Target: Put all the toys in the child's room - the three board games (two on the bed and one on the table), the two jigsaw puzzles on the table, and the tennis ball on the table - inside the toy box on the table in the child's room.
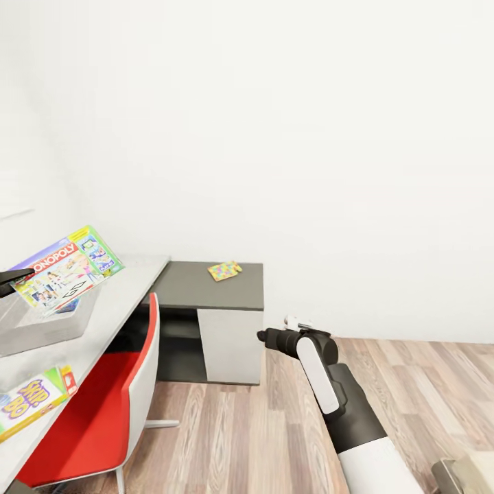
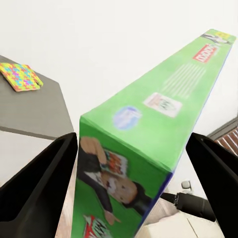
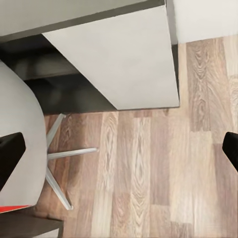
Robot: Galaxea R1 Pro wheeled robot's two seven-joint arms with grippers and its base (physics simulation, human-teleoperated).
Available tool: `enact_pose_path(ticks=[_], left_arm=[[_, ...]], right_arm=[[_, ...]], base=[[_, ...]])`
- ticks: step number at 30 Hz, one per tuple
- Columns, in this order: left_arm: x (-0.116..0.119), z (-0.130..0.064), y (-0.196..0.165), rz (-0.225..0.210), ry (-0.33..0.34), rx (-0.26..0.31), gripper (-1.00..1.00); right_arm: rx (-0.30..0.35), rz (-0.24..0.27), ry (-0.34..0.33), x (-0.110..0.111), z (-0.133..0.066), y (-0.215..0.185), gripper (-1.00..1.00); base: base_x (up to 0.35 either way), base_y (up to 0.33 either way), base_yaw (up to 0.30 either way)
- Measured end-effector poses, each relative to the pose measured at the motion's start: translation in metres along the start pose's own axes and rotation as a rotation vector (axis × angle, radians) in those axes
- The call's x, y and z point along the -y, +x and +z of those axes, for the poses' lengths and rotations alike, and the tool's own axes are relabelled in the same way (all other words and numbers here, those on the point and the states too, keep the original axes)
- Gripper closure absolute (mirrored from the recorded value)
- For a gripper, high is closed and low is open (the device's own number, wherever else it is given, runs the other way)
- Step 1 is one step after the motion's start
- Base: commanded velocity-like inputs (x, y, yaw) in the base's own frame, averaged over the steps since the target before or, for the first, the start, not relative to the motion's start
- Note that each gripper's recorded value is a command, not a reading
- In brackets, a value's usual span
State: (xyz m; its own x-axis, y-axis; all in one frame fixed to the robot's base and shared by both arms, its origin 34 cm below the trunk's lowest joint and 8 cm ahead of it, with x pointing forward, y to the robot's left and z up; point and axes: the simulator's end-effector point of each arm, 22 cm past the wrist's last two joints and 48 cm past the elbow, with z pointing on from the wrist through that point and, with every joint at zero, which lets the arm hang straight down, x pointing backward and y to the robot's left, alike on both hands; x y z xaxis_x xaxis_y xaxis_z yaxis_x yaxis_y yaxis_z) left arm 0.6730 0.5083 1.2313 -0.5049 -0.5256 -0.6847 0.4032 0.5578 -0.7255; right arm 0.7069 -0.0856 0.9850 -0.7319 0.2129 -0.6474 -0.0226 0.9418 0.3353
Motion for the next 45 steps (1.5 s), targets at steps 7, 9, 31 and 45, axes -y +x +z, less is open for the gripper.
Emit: enact_pose_path(ticks=[7,9,31,45], left_arm=[[-0.0002,0.0004,0.0002,0.000,-0.001,0.000,1.00],[-0.0001,0.0005,0.0001,0.000,-0.001,0.000,1.00],[0.0003,0.0007,0.0003,0.000,0.002,0.000,1.00],[0.0002,0.0011,0.0008,0.000,0.001,-0.001,1.00]], right_arm=[[0.000,0.001,-0.001,0.0001,-0.0001,-0.0002,-1.00],[0.000,0.001,-0.001,0.0002,0.0000,0.0000,-1.00],[0.001,0.001,-0.001,-0.0003,-0.0001,-0.0001,-1.00],[0.001,0.000,-0.001,-0.0003,0.0000,-0.0001,-1.00]], base=[[0.234,0.085,0.150],[0.228,0.030,0.017],[0.258,-0.125,0.147],[0.262,-0.024,0.290]])
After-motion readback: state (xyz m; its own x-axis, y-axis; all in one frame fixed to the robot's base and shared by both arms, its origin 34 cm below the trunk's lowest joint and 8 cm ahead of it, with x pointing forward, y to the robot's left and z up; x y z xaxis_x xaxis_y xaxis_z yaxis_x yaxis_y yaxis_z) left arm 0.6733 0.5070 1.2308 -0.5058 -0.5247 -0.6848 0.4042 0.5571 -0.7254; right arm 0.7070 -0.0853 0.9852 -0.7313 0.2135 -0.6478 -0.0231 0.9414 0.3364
